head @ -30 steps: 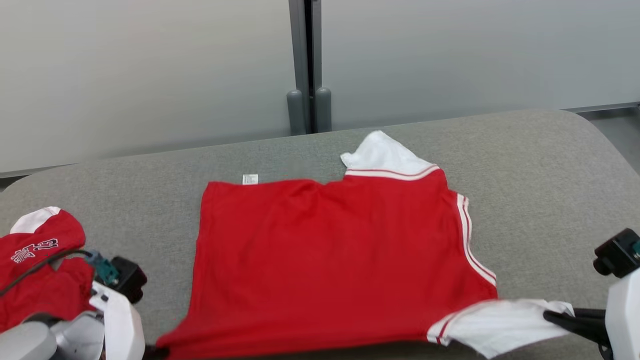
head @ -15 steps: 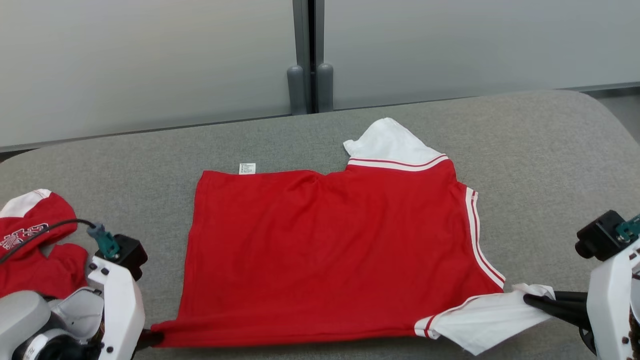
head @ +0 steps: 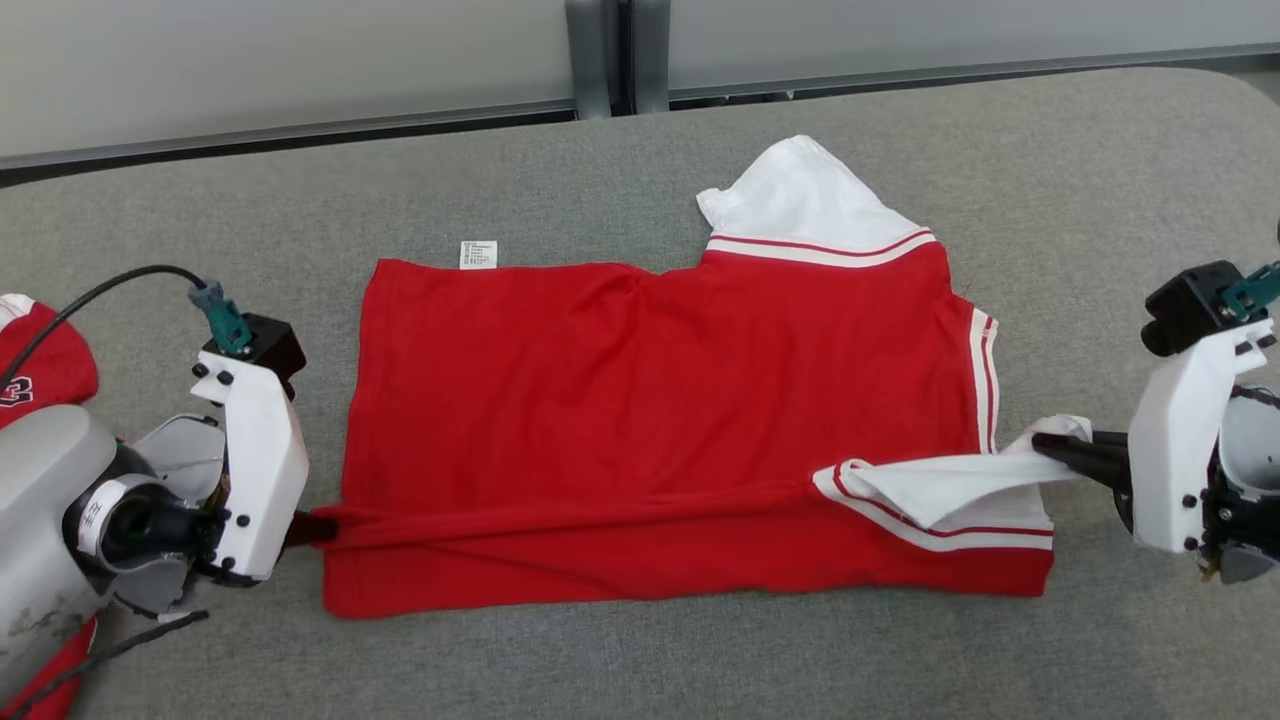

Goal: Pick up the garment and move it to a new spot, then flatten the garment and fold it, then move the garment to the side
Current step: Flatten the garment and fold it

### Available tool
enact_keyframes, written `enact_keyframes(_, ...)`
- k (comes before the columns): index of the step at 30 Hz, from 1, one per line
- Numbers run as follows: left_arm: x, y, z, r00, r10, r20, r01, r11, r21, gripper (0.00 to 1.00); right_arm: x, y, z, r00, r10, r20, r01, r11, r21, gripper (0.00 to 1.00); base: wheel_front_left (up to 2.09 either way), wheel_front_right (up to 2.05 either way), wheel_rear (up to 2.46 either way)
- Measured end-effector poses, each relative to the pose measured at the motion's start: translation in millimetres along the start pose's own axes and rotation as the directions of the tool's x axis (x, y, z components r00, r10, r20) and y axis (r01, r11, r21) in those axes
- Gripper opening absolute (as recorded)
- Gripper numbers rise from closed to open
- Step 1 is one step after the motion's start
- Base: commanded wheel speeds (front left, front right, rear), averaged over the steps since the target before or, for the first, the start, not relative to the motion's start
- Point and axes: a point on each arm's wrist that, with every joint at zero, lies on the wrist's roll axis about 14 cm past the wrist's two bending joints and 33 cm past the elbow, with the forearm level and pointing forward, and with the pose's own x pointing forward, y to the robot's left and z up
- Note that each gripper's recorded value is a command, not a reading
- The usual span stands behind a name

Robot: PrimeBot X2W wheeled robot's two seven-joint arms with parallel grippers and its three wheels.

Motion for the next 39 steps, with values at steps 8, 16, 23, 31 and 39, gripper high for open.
enact_keyframes(8,15,6,23,1.0,-0.018,-0.003,0.018,1.0,-0.008,0.0,27,-5,22,0.999,-0.023,0.024,0.023,1.0,0.006,0.0,0.0,0.0,0.0)
enact_keyframes(16,21,16,37,0.998,0.009,0.066,-0.009,1.0,-0.001,1.0,44,-9,32,0.995,-0.041,0.089,0.039,0.999,0.026,1.0,0.0,0.0,0.0)
enact_keyframes(23,1,18,57,0.968,0.032,0.249,-0.03,1.0,-0.009,1.0,24,-10,71,0.932,-0.058,0.358,0.035,0.997,0.07,1.0,0.0,0.0,0.0)
enact_keyframes(31,-40,14,79,0.779,0.078,0.622,-0.095,0.995,-0.006,1.0,-28,-13,89,0.74,-0.111,0.664,0.031,0.991,0.131,1.0,0.0,0.0,0.0)
enact_keyframes(39,-65,7,61,0.488,0.199,0.85,-0.188,0.975,-0.121,1.0,-60,-24,46,0.617,-0.212,0.758,0.118,0.977,0.177,1.0,0.0,0.0,0.0)
